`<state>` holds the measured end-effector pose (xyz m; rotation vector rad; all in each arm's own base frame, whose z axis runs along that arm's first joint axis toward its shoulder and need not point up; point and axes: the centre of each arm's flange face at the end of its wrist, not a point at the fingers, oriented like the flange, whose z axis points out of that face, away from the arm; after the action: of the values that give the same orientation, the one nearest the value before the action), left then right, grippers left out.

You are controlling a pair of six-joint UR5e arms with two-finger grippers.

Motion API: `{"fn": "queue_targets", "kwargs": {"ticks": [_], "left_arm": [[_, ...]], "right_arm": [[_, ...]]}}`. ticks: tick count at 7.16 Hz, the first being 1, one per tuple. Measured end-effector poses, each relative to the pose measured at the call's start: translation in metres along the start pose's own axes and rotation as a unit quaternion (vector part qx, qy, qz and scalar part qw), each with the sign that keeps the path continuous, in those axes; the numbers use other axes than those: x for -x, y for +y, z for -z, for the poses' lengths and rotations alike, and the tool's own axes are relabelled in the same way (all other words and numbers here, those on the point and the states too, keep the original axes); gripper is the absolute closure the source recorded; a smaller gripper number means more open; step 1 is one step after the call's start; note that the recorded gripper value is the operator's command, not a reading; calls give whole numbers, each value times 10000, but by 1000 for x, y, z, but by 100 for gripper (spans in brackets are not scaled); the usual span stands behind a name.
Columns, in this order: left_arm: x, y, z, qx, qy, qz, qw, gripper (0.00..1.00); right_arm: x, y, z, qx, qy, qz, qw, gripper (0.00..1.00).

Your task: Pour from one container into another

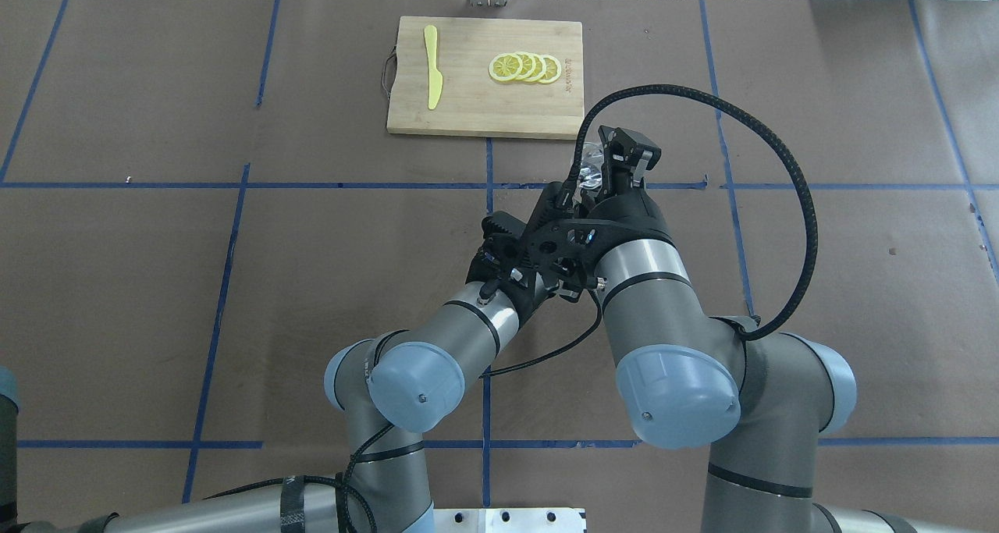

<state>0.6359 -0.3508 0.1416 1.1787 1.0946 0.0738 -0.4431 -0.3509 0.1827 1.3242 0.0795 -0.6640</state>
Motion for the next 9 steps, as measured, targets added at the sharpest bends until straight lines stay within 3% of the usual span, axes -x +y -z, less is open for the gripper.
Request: {"fn": "queue_targets", "kwargs": {"ticks": [9], "left_arm": [[0,0,0,-1,2,-10,10000,100]], "right_arm": [[-9,-7,3,-32,220,392,9990,100]]}}
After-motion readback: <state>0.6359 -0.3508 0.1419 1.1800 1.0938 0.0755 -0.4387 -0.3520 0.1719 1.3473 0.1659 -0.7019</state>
